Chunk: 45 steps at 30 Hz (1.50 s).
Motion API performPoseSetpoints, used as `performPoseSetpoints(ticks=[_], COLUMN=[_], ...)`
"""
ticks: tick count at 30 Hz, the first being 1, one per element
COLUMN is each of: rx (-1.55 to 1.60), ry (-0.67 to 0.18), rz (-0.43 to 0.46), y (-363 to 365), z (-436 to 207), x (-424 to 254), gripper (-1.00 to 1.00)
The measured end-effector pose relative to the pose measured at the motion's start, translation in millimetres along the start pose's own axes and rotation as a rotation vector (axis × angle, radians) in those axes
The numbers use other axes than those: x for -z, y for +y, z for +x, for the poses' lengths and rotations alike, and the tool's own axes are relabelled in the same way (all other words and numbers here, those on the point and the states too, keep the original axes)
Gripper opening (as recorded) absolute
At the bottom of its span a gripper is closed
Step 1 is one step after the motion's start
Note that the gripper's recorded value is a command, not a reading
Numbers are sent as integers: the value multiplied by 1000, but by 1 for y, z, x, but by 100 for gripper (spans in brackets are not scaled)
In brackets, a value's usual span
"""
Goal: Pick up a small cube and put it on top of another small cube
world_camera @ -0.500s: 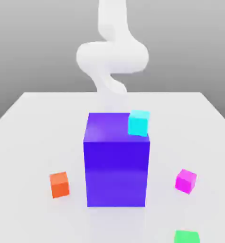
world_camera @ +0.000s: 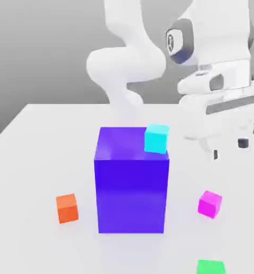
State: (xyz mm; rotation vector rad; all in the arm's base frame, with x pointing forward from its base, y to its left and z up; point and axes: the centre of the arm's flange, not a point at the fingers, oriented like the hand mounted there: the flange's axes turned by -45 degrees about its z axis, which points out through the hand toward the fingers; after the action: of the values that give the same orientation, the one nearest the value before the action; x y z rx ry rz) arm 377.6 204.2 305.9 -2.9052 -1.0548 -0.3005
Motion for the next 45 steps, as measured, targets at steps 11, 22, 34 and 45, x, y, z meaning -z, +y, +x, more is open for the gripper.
performPoseSetpoints(ticks=[11,22,34,45], rx=[231,232,265,322], ry=[-189,-190,-190,-188], rz=[55,54,60,65], y=[-75,-76,-6,113], z=[-75,-75,3,70], x=[-148,-149,-97,-110], gripper=[0,-100,-100,-100])
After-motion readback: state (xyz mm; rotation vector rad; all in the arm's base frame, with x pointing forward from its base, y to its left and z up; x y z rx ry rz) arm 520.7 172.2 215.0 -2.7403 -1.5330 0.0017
